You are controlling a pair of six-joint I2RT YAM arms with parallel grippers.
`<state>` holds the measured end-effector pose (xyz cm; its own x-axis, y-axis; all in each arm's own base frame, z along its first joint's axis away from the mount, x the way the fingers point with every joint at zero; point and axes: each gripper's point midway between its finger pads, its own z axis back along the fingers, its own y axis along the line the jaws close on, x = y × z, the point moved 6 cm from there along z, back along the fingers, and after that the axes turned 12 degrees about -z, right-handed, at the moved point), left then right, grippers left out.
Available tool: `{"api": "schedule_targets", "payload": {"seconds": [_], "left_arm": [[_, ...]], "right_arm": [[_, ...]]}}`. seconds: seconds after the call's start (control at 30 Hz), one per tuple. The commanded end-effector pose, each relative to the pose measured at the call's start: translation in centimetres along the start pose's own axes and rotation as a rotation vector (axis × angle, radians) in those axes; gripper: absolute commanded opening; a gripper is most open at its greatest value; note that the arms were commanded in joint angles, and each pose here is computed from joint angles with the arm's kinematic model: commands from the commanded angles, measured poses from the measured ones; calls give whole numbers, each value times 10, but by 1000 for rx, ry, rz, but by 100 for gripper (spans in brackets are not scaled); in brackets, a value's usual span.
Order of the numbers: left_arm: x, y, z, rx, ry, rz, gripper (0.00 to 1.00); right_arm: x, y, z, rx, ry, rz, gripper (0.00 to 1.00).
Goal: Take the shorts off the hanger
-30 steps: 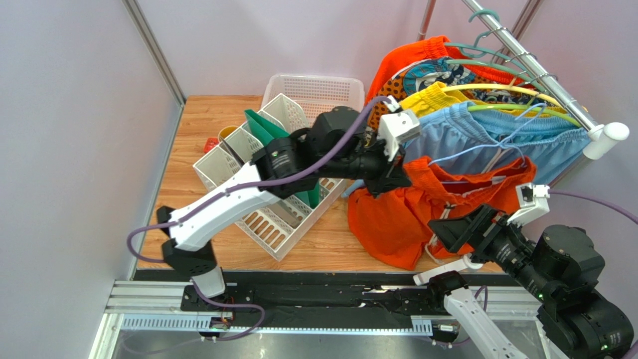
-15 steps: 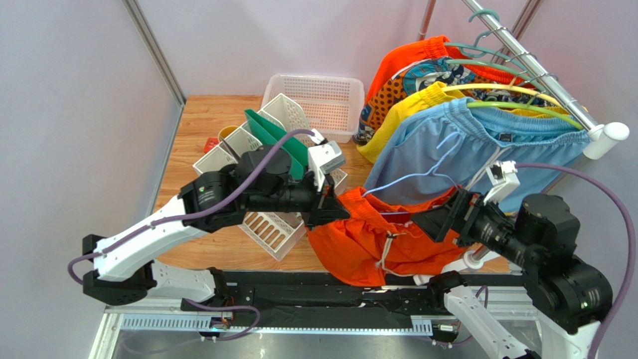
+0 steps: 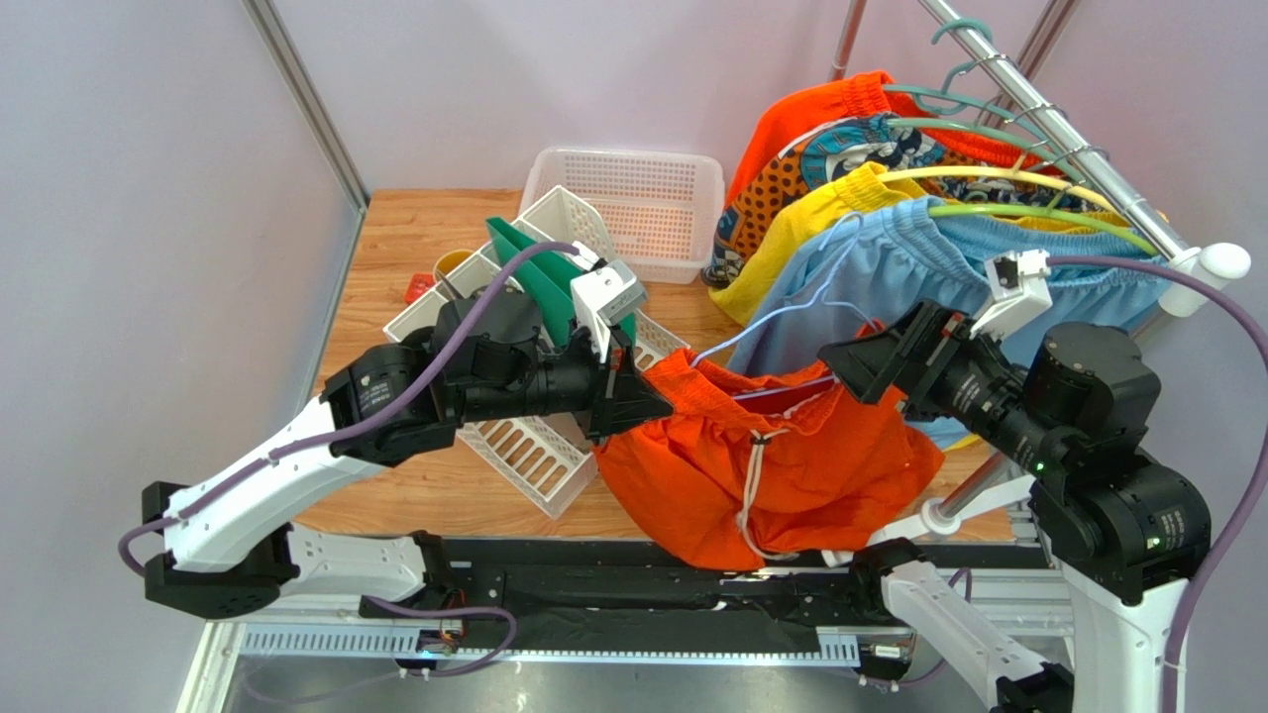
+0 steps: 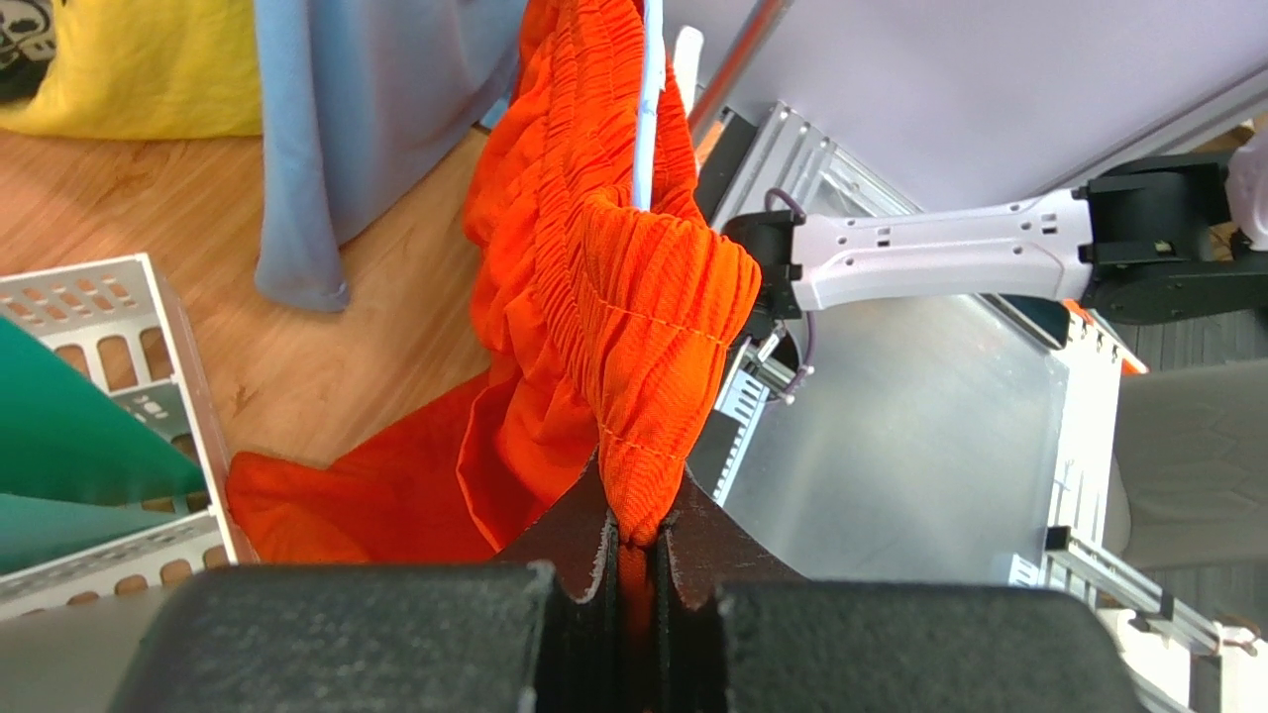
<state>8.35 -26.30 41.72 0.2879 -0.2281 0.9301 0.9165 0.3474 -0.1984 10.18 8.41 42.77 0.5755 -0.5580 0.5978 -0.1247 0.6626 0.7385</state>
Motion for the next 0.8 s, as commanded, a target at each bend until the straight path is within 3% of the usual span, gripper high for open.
{"api": "schedule_targets", "payload": {"seconds": [0.0, 0.4, 0.47, 0.77], "left_arm": [[19, -2, 9, -5, -111, 33, 0], [23, -12, -1, -141, -83, -32, 0], [24, -10, -3, -135, -77, -26, 0], [37, -1, -19, -189, -115, 81, 0]], "right_arm": [[26, 28, -3, 112, -97, 33, 93], [54, 24, -38, 27, -153, 145, 93], [57, 23, -41, 12, -157, 163, 85], [45, 12, -44, 63, -176, 207, 80]]}}
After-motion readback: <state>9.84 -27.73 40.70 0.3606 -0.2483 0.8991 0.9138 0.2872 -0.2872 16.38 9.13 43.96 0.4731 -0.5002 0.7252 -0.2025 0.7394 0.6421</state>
